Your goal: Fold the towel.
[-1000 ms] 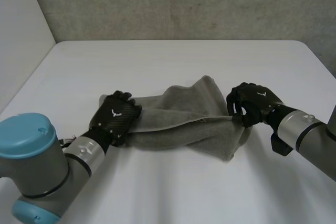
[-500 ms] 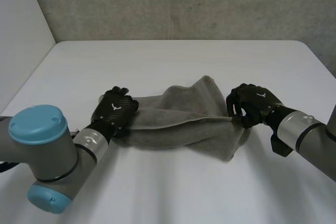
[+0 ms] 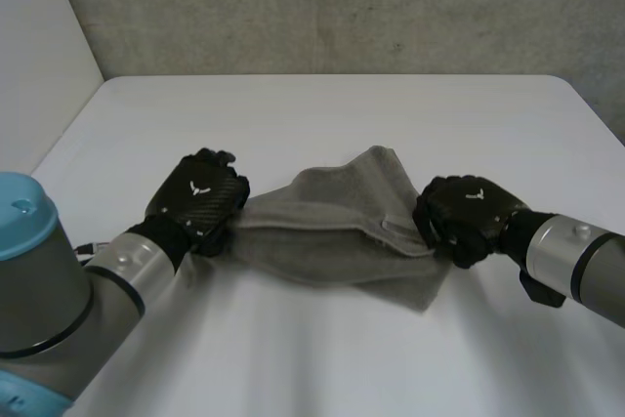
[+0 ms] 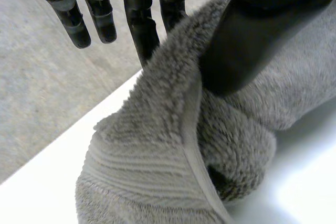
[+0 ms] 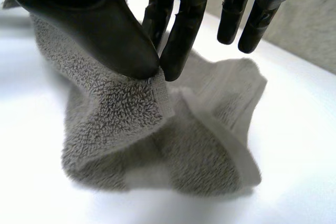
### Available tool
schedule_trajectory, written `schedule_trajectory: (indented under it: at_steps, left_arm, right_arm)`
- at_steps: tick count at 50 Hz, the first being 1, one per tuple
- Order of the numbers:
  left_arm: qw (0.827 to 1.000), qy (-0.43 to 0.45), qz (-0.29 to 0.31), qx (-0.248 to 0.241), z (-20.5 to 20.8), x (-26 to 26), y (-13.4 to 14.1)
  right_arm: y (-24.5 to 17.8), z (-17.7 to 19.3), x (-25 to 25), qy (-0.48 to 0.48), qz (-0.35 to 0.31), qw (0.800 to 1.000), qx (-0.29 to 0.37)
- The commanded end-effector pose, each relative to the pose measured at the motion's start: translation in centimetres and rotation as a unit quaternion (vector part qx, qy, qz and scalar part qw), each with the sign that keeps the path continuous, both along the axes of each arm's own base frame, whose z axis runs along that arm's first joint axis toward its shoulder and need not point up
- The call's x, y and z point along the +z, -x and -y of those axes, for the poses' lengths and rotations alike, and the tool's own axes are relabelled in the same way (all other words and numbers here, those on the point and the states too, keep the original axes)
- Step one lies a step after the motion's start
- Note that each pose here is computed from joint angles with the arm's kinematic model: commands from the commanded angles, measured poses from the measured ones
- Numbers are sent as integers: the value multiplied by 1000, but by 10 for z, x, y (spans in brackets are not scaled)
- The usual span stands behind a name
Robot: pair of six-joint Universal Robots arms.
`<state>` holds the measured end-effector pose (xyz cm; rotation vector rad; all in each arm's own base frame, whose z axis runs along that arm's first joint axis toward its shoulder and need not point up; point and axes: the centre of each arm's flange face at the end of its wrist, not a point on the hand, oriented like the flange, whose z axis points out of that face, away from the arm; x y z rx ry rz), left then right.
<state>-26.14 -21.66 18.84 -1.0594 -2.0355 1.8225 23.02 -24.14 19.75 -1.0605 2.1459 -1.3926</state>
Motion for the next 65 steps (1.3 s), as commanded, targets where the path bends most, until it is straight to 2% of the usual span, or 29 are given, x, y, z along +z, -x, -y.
schedule_trajectory:
  at_steps: [1, 12, 25, 33, 36, 38, 40, 41, 43, 44, 46, 47, 48, 49, 50, 51, 52, 53, 54, 55, 56, 59, 60, 61, 62, 63, 64, 65]
  left_arm:
    - [999, -34, 6, -8, -2, -5, -7]
    - [996, -83, 32, -3, 5, -42, -6]
    - [996, -83, 33, -1, 8, -47, -6]
    - [998, -54, 21, 12, 22, -31, -8]
    - [1000, -24, 8, 15, 36, -15, -5]
    - [1000, -8, 1, 13, 45, -7, -1]
    - [999, 41, -17, 15, 74, 15, 10]
    - [999, 41, -17, 15, 74, 15, 10]
    - [994, 102, -42, 16, 108, 48, 24]
    - [994, 103, -42, 16, 109, 48, 24]
    - [980, 179, -76, 34, 126, 106, 31]
    - [980, 179, -77, 34, 126, 106, 31]
    - [969, 221, -101, 38, 124, 142, 32]
    - [969, 222, -101, 39, 124, 143, 32]
    - [957, 258, -128, 38, 114, 178, 31]
    - [945, 285, -156, 33, 102, 206, 28]
    - [945, 285, -156, 33, 101, 206, 28]
    - [934, 306, -184, 29, 91, 229, 22]
    - [925, 317, -207, 26, 84, 242, 18]
    - [925, 317, -207, 26, 84, 242, 18]
    - [921, 316, -225, 21, 78, 247, 15]
    - [923, 307, -232, 20, 74, 242, 13]
    - [928, 292, -230, 20, 72, 231, 12]
    - [939, 265, -217, 19, 69, 210, 11]
    - [939, 265, -217, 19, 69, 210, 11]
    - [951, 234, -201, 19, 68, 186, 10]
    - [962, 203, -183, 19, 69, 161, 6]
    - [962, 202, -183, 19, 69, 161, 6]
  right_arm:
    - [1, -7, -2, 3, -24, 1000, 16]
    - [0, -8, -8, -3, -21, 1000, 21]
    - [1, -9, -14, -10, -21, 1000, 20]
    - [-1, -4, -9, 4, -21, 999, 24]
    - [-7, 7, -1, 28, -17, 999, 30]
    - [-20, 27, 10, 66, -8, 997, 40]
    - [-30, 40, 20, 98, -1, 994, 48]
    - [-30, 40, 21, 98, -1, 994, 49]
    - [-50, 70, 64, 194, 19, 980, 49]
    - [-50, 70, 64, 194, 20, 980, 49]
    - [-60, 90, 135, 316, 63, 947, 17]
    - [-60, 90, 136, 316, 63, 946, 16]
    - [-58, 93, 174, 372, 101, 923, -9]
    - [-53, 89, 209, 414, 148, 898, -28]
    - [-53, 89, 209, 415, 148, 897, -28]
    - [-48, 82, 236, 444, 193, 874, -36]
    - [-47, 82, 236, 445, 193, 874, -36]
    - [-44, 75, 251, 456, 225, 860, -33]
    - [-44, 73, 250, 445, 242, 862, -28]
    - [-44, 73, 250, 445, 242, 862, -28]
    - [-45, 72, 240, 427, 241, 871, -23]
    - [-43, 62, 221, 402, 227, 887, -13]
    - [-42, 56, 209, 387, 217, 896, -8]
    - [-42, 56, 208, 387, 217, 896, -7]
    - [-42, 51, 194, 371, 207, 905, 1]
    - [-42, 51, 194, 371, 207, 905, 1]
    - [-43, 46, 176, 347, 195, 917, 10]
    - [-43, 42, 158, 324, 184, 928, 21]
